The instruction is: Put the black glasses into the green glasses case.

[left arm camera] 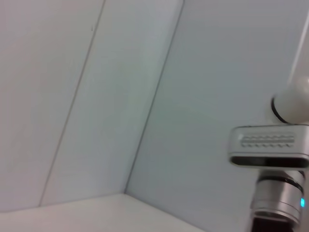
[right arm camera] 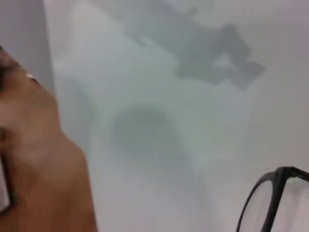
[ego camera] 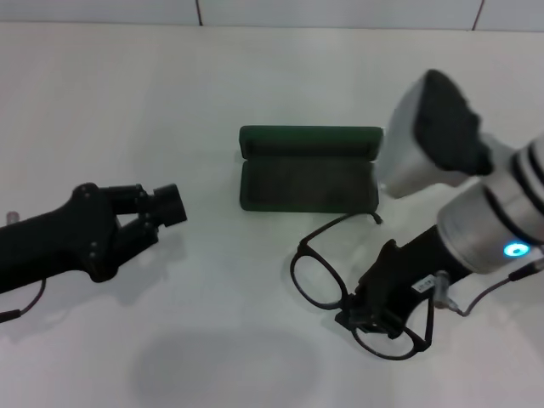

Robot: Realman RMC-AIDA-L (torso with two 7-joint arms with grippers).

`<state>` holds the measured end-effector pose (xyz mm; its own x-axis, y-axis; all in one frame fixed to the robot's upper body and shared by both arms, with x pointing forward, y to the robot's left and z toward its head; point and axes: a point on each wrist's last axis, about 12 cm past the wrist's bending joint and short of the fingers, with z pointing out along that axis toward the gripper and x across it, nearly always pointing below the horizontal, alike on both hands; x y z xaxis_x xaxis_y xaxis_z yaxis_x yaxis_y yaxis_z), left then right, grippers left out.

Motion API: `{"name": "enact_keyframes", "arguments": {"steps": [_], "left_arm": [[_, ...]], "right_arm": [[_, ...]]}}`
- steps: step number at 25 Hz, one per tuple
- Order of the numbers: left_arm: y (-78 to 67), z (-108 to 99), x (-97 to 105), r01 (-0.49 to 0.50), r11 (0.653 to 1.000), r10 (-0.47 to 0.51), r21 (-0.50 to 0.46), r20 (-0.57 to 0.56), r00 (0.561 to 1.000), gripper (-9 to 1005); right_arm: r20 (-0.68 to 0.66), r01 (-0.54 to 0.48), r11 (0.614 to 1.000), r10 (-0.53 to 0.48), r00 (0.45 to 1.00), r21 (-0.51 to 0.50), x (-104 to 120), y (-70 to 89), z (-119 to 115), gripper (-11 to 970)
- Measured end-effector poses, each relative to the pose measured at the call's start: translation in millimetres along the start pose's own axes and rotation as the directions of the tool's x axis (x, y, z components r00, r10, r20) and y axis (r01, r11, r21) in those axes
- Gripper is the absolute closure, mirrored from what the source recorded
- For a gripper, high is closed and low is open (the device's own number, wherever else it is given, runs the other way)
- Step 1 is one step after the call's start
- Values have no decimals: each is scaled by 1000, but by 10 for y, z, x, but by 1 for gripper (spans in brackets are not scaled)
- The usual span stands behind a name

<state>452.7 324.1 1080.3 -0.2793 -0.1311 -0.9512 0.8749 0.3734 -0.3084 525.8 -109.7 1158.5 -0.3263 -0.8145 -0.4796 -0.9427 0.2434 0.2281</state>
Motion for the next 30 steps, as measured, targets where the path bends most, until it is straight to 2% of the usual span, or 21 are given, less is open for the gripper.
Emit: {"name": "enact_keyframes", "arguments": {"steps": [7,11,16,17,18,19,22,24,30], "left_arm": [[18,28,-47,8,1000,-6,-25,80,997,856],[36,124,-120,7,1000,-8,8,149,989,867],[36,297,-196,11,997,-28,71,241,970,881],[39,353,-217,11,996,-34,90,254,967,884],[44,407,-232,14,994,-42,108,260,965,887],[53,467,-254,15,992,-48,127,263,963,889],[69,591,-298,21,986,-64,168,257,964,898],[75,682,-323,26,979,-76,200,244,967,903],[75,898,-392,30,960,-91,277,211,973,914]], "right_arm": [[175,89,992,-72,982,-90,292,-38,-222,851],[295,199,974,-159,942,-108,500,-72,-337,853],[441,347,936,-287,850,-59,705,-122,-369,854],[471,377,925,-315,824,-41,739,-127,-377,854],[523,425,905,-359,773,-8,783,-129,-402,854],[535,436,900,-368,760,-1,789,-127,-408,854],[606,518,853,-444,660,61,826,-109,-456,853],[631,551,830,-476,613,91,834,-100,-490,853],[659,600,790,-518,545,125,771,-112,-577,853]]}}
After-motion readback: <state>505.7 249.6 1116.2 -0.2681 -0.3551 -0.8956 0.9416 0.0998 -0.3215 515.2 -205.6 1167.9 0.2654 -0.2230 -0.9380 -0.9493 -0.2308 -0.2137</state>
